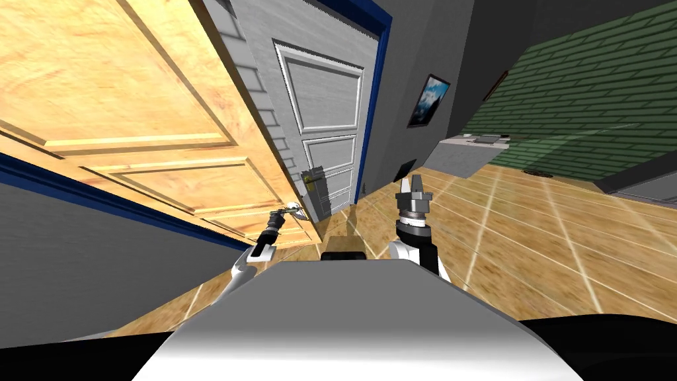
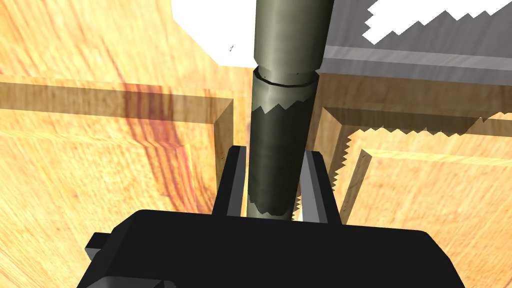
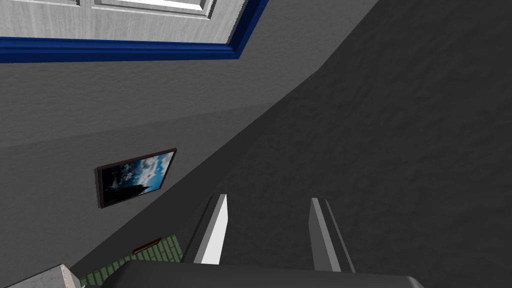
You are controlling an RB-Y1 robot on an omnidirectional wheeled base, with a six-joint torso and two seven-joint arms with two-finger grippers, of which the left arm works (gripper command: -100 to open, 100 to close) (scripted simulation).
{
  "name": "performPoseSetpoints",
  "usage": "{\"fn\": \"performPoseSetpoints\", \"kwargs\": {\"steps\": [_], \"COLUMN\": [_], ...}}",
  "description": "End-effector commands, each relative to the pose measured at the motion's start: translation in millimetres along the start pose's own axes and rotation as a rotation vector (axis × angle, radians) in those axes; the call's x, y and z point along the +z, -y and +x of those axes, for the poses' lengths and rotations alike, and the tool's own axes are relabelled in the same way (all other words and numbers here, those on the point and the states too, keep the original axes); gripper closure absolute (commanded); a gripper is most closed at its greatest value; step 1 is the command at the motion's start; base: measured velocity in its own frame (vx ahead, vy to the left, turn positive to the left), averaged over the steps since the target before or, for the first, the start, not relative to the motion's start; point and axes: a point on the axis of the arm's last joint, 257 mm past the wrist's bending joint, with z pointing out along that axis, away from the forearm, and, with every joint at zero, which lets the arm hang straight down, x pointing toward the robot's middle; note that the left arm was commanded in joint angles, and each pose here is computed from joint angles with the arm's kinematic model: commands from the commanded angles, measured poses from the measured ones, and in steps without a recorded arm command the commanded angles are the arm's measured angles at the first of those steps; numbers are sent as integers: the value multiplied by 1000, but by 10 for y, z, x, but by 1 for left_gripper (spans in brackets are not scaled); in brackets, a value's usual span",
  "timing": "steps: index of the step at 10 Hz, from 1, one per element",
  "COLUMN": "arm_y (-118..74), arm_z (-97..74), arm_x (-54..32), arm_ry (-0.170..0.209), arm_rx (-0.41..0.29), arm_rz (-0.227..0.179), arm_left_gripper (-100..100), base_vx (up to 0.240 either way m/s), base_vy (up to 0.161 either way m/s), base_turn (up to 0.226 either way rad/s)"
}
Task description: Pull the door open
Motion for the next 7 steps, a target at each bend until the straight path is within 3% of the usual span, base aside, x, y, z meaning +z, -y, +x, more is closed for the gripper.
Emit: {"fn": "performPoseSetpoints", "kwargs": {"steps": [1,2,7], "arm_y": [0,-25,-18], "arm_z": [0,21,86], "arm_x": [0,-98,-281], "arm_ry": [0,-26,-88], "arm_rx": [0,-1,-4], "arm_rz": [0,-3,1], "arm_left_gripper": [100,100,100], "base_vx": [-105,-129,-196], "base_vy": [35,58,55], "base_turn": [-14,-141,-112]}}
